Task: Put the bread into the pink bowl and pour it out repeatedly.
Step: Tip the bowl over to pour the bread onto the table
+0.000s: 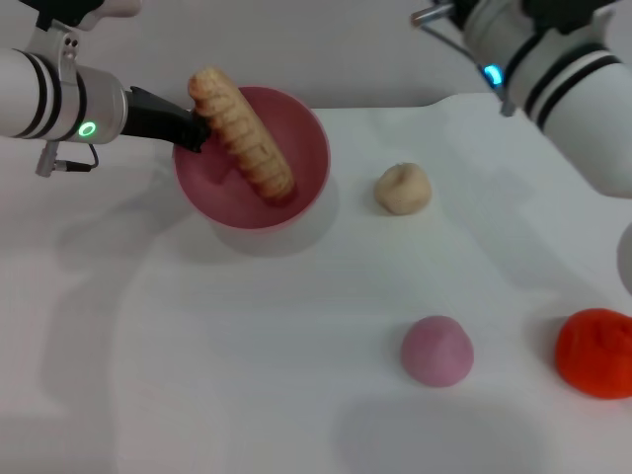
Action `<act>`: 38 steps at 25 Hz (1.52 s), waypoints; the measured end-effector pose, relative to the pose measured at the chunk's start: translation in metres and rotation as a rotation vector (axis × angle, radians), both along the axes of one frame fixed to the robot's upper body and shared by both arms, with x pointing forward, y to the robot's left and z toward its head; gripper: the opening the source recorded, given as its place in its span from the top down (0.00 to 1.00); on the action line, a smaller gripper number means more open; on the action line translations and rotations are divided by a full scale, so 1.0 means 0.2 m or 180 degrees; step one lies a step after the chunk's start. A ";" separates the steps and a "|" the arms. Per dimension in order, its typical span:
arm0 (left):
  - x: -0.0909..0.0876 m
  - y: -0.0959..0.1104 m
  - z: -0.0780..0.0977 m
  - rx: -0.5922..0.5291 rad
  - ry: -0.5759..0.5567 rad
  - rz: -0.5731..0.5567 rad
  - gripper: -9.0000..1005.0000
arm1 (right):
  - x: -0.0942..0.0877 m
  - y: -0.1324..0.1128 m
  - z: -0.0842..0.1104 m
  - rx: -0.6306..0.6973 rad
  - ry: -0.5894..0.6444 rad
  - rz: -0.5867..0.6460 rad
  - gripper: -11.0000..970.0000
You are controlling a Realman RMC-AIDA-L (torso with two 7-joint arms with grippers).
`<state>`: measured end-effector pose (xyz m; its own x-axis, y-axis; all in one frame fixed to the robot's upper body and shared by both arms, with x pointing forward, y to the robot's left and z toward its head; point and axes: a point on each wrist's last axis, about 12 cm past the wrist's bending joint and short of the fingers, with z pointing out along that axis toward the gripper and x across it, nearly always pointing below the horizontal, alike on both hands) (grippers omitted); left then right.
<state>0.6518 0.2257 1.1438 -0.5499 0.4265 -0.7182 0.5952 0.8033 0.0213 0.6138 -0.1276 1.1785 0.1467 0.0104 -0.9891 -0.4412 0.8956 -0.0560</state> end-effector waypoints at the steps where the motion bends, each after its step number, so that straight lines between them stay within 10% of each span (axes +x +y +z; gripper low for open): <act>1: 0.00 0.00 0.00 -0.0001 0.0000 -0.0001 0.95 | 0.00 0.00 0.00 0.0000 0.0000 0.0000 0.34; 10: 0.01 -0.01 0.00 -0.0024 -0.0047 0.0017 0.95 | 0.00 -0.11 0.04 0.0593 -0.0146 -0.0277 0.34; 24: 0.02 -0.05 0.01 -0.0089 -0.0138 0.0000 0.95 | 0.05 -0.25 0.10 0.0029 -0.0752 -0.0542 0.34; 38: 0.05 -0.09 0.04 -0.0099 -0.0251 -0.0006 0.95 | 0.13 -0.26 0.04 -0.0153 0.0673 -0.0411 0.34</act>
